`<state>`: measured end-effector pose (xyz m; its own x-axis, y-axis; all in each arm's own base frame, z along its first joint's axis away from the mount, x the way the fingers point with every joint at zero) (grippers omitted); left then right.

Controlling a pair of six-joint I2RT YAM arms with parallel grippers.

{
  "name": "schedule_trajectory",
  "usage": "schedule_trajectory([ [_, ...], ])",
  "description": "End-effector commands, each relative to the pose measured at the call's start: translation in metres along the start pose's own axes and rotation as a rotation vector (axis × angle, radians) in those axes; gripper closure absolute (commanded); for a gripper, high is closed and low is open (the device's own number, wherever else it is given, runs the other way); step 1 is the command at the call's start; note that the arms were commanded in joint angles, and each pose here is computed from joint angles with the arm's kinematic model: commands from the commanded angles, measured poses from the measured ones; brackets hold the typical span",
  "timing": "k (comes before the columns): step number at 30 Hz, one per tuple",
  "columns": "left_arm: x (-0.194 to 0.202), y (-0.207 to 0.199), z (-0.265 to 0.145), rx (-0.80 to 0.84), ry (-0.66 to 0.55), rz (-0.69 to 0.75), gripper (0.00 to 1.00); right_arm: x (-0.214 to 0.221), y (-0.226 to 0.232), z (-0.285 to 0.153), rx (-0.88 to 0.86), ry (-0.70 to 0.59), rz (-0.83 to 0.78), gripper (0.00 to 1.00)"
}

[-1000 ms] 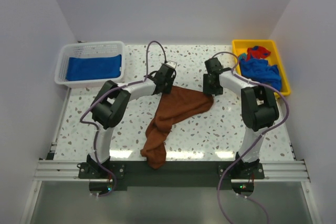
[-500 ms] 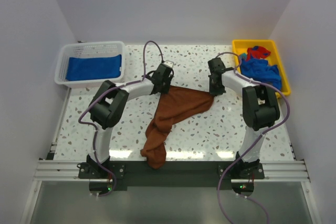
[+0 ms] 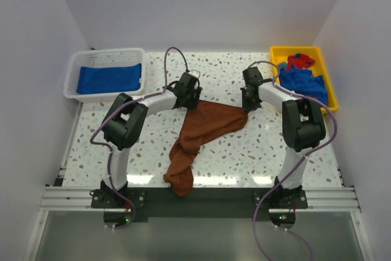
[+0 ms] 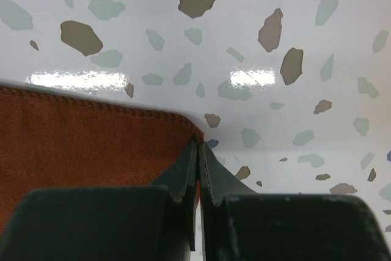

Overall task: Fold and stack the towels
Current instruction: Flatten out the crumpled towel

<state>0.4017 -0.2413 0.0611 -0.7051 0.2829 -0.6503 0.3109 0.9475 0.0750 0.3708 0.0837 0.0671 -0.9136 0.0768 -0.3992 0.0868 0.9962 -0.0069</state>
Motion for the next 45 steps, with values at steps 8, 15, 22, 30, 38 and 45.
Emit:
schedule_trajectory([
  [8,-0.029,-0.009,0.006,0.067,-0.069,0.023,0.37,-0.009,0.004,0.000,-0.039,-0.026,-0.028,1.00],
  [15,-0.017,-0.011,0.022,0.061,-0.012,0.025,0.42,-0.007,0.005,0.002,-0.037,-0.023,-0.030,1.00],
  [22,0.021,-0.009,0.031,0.032,0.108,0.000,0.57,-0.005,0.005,0.001,-0.046,-0.036,-0.022,1.00],
  [30,0.031,0.006,0.037,-0.027,0.141,-0.008,1.00,-0.022,0.011,-0.005,-0.074,-0.070,-0.030,1.00],
  [38,-0.098,0.052,-0.026,-0.137,-0.178,0.036,1.00,-0.110,0.024,-0.074,-0.127,-0.324,-0.034,1.00],
  [45,-0.218,0.086,-0.158,-0.281,-0.548,0.045,1.00,-0.196,0.027,-0.203,-0.170,-0.666,-0.049,1.00],
])
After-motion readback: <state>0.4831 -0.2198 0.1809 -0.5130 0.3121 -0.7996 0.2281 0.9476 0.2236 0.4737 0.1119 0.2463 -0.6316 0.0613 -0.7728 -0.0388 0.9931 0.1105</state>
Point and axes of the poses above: each gripper's point midway between its finger pads, its own z axis out along the fingers, its own y axis along the line the jaws close on, x = y × z, the point moved 5 cm from there along -z, back along the fingers, and after that the axes turned 4 degrees about z, right-handed, at the moved point
